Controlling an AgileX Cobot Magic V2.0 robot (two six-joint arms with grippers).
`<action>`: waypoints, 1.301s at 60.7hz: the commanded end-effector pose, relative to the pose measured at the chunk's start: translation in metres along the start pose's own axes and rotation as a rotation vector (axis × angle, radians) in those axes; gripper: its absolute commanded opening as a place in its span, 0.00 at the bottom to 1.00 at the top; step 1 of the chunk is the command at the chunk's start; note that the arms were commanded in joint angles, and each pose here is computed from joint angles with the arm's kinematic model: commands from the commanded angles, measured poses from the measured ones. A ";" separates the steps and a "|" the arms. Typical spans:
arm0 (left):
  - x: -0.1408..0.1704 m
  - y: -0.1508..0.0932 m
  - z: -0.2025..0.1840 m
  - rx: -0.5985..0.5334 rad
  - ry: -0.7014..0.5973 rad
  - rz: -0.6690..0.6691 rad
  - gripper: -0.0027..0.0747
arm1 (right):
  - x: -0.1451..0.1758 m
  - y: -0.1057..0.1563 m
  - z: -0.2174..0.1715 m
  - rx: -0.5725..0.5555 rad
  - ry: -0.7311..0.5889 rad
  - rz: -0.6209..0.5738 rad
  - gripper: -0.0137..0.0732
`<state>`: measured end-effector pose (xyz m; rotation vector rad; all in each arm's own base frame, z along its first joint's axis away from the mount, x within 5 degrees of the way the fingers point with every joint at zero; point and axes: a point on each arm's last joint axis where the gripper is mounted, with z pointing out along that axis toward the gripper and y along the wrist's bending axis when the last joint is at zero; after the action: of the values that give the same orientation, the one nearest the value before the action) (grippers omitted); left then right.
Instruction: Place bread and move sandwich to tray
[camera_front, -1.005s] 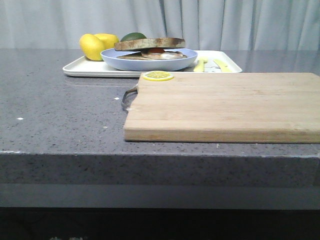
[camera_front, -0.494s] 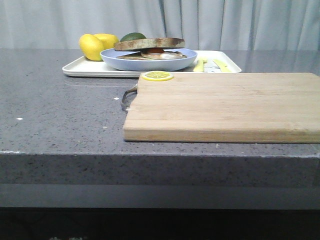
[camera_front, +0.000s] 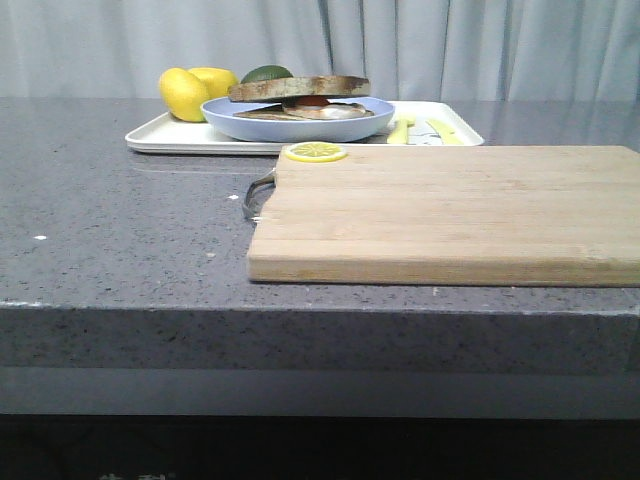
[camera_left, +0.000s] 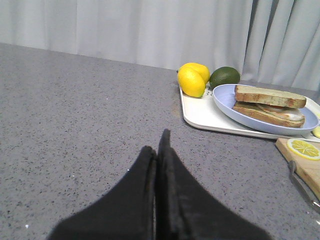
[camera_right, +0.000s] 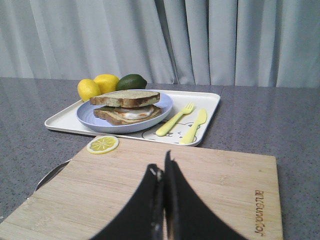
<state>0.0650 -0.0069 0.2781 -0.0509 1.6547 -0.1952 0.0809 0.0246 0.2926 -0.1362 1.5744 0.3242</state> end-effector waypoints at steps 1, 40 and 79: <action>-0.003 0.000 -0.010 0.011 -0.132 -0.007 0.01 | -0.017 -0.001 0.000 0.017 -0.104 0.005 0.09; 0.072 0.013 -0.005 -0.001 -0.118 -0.009 0.01 | -0.017 -0.001 0.000 0.017 -0.104 0.005 0.09; 0.071 0.013 -0.005 0.000 -0.123 -0.009 0.01 | -0.017 -0.001 0.000 0.017 -0.104 0.005 0.09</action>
<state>0.0558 -0.0053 0.1983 -0.0584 1.6377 -0.1880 0.0809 0.0246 0.2926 -0.1362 1.5744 0.3242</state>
